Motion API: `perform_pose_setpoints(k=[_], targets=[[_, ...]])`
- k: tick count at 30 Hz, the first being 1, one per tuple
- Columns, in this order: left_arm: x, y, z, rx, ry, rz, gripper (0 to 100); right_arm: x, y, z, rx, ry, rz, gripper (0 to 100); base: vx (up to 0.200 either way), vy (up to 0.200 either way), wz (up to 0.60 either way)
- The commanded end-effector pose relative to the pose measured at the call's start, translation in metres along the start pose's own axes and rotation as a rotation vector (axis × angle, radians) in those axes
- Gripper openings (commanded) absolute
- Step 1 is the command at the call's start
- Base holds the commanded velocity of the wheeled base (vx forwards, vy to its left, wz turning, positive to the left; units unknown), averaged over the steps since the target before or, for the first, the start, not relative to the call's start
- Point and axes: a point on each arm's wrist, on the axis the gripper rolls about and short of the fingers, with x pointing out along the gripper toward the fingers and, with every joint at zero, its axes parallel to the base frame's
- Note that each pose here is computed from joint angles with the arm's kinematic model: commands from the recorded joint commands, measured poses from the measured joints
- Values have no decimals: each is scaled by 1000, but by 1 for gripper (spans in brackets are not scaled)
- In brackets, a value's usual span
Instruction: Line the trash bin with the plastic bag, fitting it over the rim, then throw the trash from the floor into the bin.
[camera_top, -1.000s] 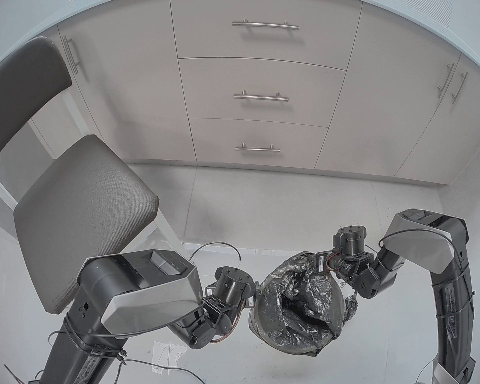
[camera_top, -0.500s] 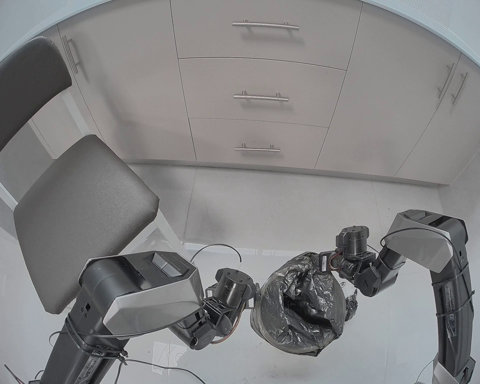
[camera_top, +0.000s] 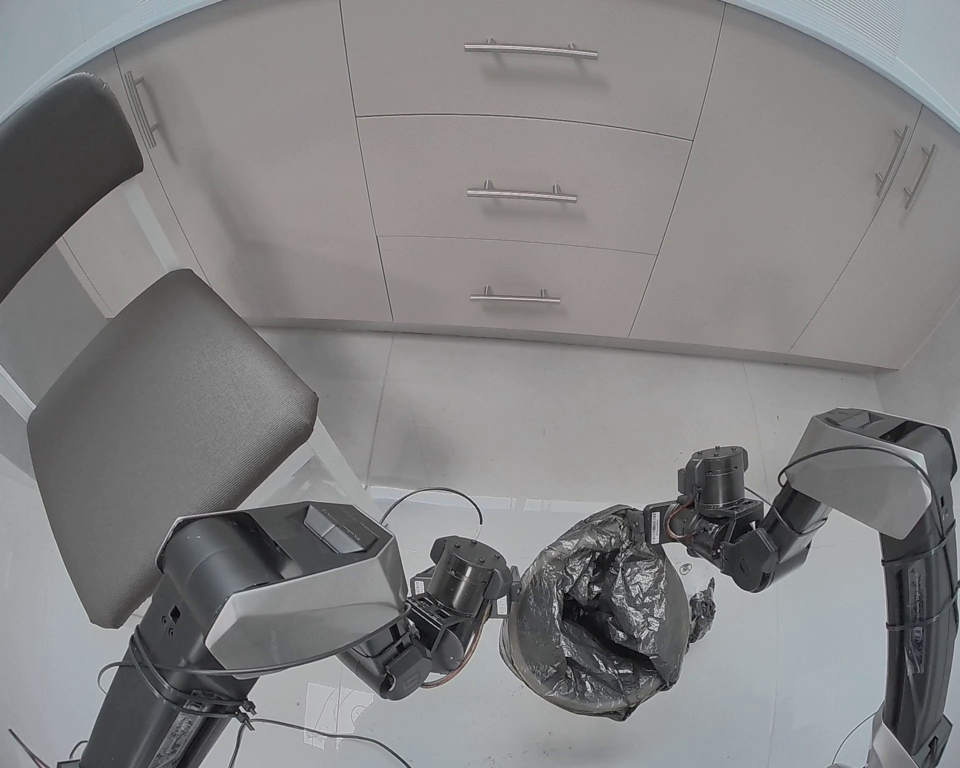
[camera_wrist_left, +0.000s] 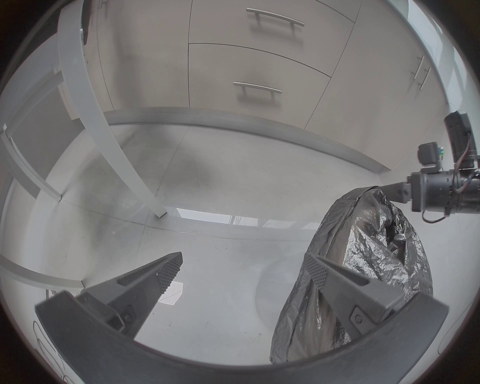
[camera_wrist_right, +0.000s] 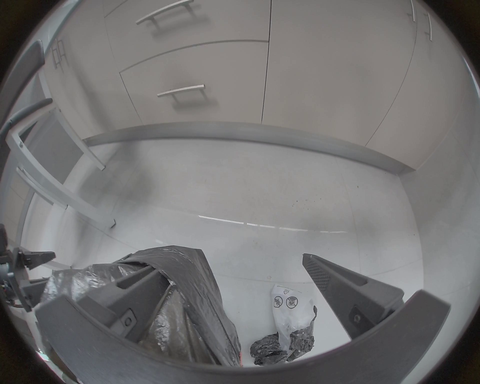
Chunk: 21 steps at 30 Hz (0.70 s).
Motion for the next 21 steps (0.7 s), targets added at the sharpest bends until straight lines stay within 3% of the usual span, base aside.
perform_pose_setpoints(k=[1,14,21], targets=[[-2,1,5,-11,-10,0,100,-35,5,21,-6,-37,60,100,0,0,0],[-11,-1,20,-37,-39,-14,100,-67,-4,10,-21,22,124,100,0,0,0],[-37,-14,31,-88,-54,-60,100,-103,4,-18,-51,106,193,100,0,0,0]])
